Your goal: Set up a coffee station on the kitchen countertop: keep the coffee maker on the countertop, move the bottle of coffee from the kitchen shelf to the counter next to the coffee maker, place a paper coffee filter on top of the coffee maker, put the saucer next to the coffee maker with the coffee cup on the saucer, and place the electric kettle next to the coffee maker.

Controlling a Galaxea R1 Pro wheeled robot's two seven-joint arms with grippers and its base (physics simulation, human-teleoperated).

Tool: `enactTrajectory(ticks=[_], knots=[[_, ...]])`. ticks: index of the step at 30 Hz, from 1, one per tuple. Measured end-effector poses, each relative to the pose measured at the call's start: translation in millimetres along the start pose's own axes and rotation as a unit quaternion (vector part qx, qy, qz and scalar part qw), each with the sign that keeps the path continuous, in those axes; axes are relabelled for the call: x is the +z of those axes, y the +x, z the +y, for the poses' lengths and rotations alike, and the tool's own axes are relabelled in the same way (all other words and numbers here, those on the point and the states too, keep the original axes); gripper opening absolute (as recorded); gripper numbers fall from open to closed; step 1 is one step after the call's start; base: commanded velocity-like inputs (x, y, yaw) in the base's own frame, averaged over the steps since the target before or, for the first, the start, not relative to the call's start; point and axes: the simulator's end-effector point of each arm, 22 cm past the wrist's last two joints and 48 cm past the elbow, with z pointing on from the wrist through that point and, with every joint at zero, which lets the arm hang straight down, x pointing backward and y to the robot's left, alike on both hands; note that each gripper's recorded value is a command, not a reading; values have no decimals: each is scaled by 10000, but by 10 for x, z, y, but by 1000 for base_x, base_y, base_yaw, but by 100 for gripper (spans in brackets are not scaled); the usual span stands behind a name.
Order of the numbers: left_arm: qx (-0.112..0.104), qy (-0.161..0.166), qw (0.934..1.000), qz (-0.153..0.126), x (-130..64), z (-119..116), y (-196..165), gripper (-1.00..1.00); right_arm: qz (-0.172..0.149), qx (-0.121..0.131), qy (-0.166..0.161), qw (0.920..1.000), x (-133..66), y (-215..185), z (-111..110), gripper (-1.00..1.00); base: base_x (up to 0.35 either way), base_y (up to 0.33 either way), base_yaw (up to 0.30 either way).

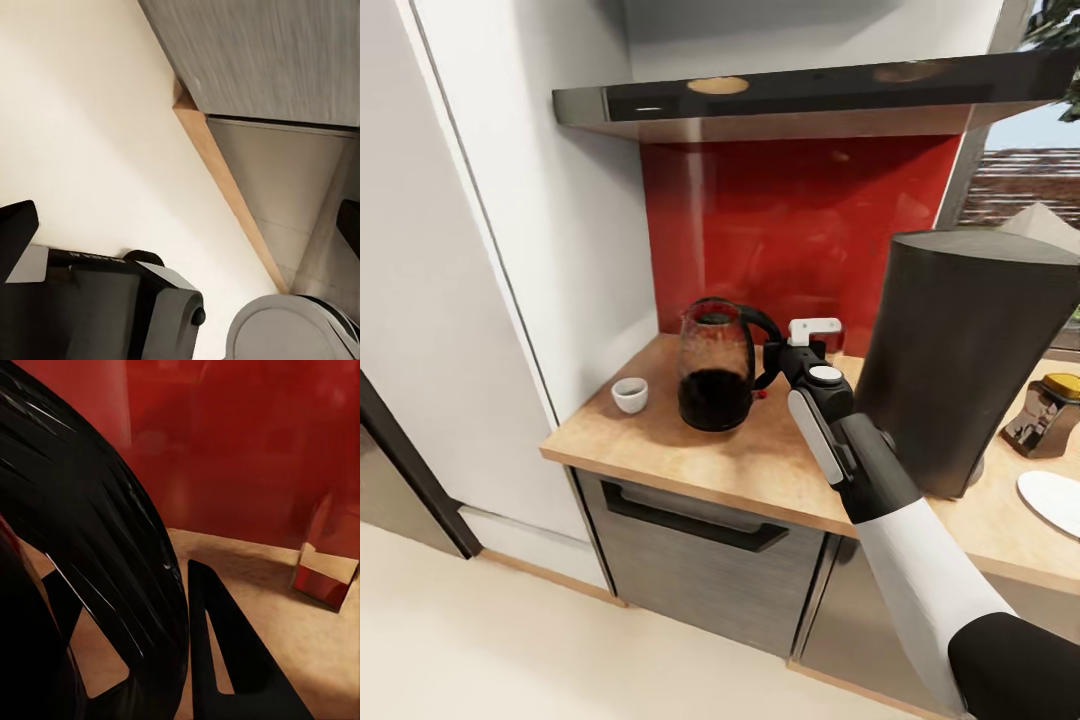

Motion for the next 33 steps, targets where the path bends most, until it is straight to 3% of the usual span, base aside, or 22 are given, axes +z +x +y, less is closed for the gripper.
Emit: enactTrajectory(ticks=[24, 33], knots=[[-1, 7, 10000, 4, 7, -6, 6, 100, 6, -4, 4, 10000, -3, -1, -3, -100, -1, 58, -136], [-2, 9, 10000, 2, 7, -6, 4, 100, 7, 2, -4, 10000, -1, 1, 1, -100, -141, 120, -40]])
